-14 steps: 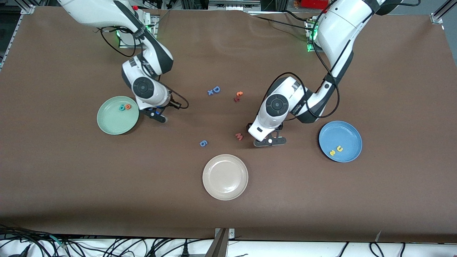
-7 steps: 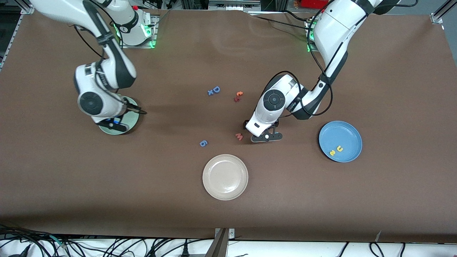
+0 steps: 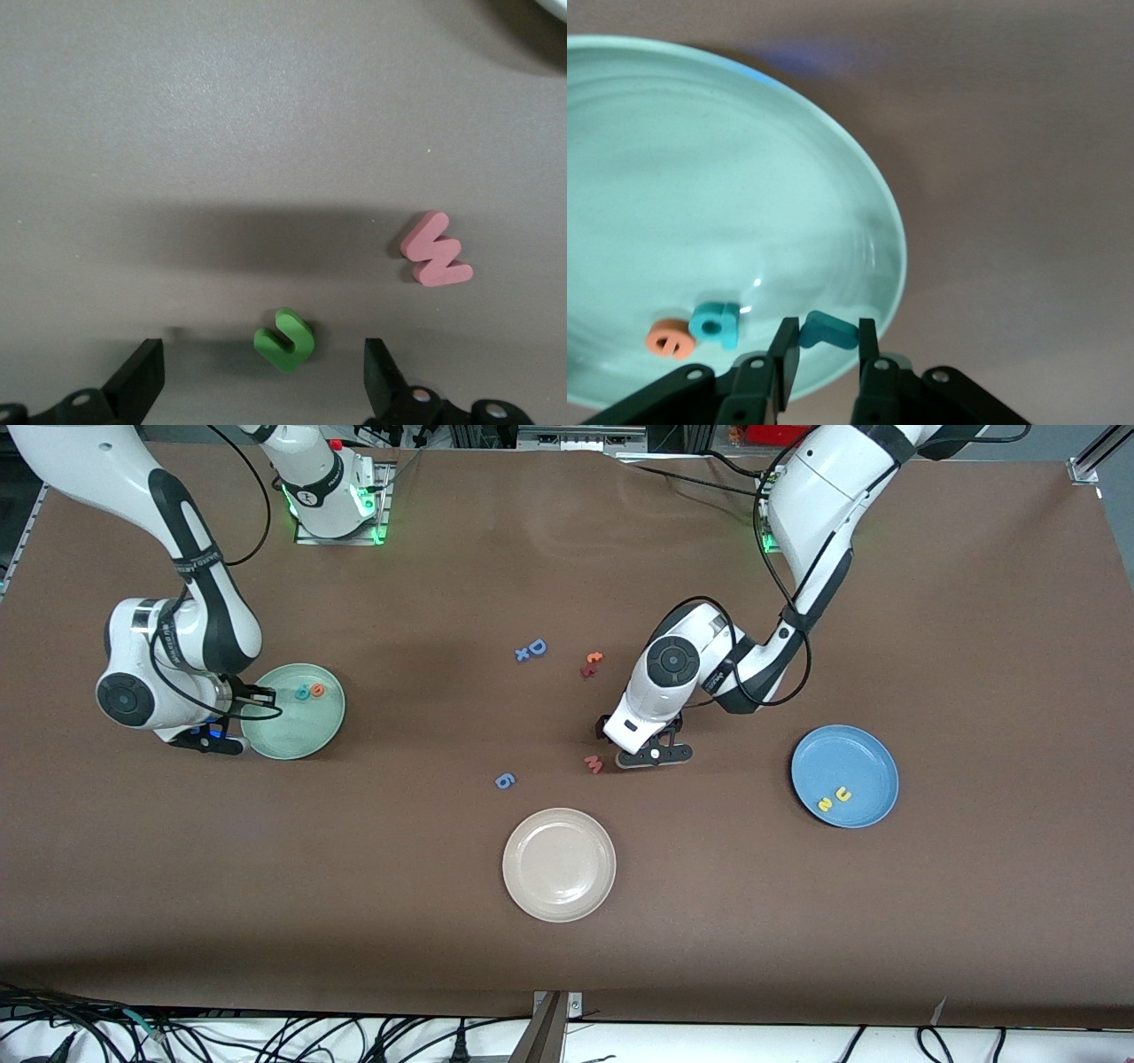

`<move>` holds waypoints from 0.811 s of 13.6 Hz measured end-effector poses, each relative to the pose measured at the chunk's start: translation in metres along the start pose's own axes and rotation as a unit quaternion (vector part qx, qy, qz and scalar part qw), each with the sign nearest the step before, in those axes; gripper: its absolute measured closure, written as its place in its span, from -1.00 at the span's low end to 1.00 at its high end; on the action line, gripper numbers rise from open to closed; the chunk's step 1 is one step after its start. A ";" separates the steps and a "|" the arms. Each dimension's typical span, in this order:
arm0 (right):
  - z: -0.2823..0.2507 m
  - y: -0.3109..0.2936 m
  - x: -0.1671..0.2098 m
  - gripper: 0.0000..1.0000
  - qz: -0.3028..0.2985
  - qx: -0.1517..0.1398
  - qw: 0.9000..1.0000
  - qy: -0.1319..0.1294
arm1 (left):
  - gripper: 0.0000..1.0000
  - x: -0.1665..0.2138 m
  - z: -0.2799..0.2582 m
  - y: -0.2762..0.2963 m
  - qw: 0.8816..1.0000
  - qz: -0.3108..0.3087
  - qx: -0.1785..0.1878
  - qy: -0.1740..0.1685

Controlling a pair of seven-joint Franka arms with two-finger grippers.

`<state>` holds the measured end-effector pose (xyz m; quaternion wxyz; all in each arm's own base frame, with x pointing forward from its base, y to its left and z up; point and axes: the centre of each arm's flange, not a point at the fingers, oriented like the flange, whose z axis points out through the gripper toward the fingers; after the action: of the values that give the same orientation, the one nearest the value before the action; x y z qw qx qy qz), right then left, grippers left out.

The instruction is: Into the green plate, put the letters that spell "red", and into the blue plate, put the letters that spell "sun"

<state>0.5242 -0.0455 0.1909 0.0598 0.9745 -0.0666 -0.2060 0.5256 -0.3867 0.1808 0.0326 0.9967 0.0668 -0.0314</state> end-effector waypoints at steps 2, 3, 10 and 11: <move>0.005 -0.004 0.002 -0.14 -0.003 -0.001 1.000 0.000 | -0.94 0.000 0.000 0.000 1.000 0.000 0.000 0.000; 0.001 -0.004 0.002 -0.37 -0.003 0.000 1.000 0.003 | -0.80 -0.001 0.000 0.000 1.000 0.000 0.000 0.000; -0.134 0.007 -0.034 -0.98 0.004 0.004 0.998 0.059 | -0.31 -0.003 0.001 0.003 1.000 0.003 -0.006 0.005; -0.163 0.011 -0.045 -0.98 0.007 0.004 0.998 0.069 | -0.30 -0.003 0.001 0.004 1.000 0.003 -0.007 0.005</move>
<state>0.5490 -0.0352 0.3578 0.0613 0.9862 -0.0698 -0.1373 0.5226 -0.3907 0.1805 0.0392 0.9968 0.0642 -0.0254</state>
